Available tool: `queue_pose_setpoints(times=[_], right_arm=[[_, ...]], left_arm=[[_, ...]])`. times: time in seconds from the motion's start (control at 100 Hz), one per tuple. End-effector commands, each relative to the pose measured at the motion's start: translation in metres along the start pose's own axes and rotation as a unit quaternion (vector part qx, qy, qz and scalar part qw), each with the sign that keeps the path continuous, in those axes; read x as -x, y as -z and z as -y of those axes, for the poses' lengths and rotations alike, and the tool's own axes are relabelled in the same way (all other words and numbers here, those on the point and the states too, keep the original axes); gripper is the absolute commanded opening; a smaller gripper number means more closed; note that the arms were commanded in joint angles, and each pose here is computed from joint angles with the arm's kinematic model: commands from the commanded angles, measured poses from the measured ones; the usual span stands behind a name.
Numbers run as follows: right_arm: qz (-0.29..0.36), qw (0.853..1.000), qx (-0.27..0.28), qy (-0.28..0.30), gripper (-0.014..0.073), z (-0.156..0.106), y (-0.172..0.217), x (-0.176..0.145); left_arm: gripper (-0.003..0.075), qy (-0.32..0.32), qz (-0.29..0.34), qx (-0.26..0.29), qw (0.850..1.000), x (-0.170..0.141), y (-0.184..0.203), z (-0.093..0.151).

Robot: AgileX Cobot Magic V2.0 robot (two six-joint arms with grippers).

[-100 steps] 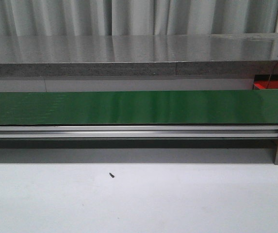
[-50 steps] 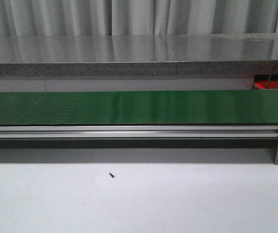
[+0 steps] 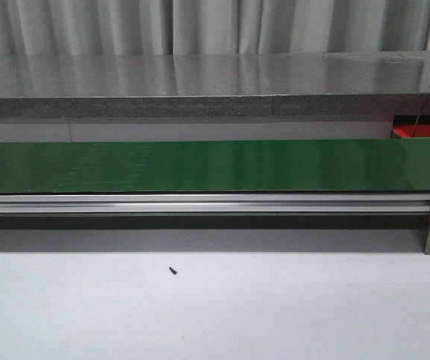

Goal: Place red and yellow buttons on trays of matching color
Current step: 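Lower the left gripper onto a yellow button and grasp it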

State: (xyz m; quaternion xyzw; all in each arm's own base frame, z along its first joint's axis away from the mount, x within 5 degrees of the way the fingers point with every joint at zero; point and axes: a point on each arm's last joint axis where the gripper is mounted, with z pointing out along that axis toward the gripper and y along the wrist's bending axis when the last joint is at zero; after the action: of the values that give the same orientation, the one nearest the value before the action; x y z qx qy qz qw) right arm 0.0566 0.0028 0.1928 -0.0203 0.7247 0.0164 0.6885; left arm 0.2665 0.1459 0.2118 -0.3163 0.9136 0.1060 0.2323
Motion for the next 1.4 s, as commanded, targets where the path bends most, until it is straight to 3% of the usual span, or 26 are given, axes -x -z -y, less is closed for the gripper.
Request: queue_pose_setpoints(times=[0.0, 1.02, 1.14, 1.39], right_arm=[[0.058, 0.998, -0.002, 0.004, -0.0069, 0.000, 0.003, 0.015], [0.058, 0.998, -0.002, 0.004, -0.0069, 0.000, 0.003, 0.015], [0.058, 0.998, -0.002, 0.004, -0.0069, 0.000, 0.003, 0.015], [0.058, 0.998, -0.002, 0.004, -0.0069, 0.000, 0.003, 0.015]], left_arm=[[0.0587, -0.002, 0.044, -0.008, 0.999, 0.018, 0.011, 0.001], [0.0580, -0.022, 0.027, -0.014, 0.999, 0.025, -0.033, 0.010], [0.0519, -0.029, 0.028, -0.011, 0.999, 0.025, -0.033, 0.010], [0.0310, -0.033, 0.030, -0.010, 0.999, 0.026, -0.033, 0.009]])
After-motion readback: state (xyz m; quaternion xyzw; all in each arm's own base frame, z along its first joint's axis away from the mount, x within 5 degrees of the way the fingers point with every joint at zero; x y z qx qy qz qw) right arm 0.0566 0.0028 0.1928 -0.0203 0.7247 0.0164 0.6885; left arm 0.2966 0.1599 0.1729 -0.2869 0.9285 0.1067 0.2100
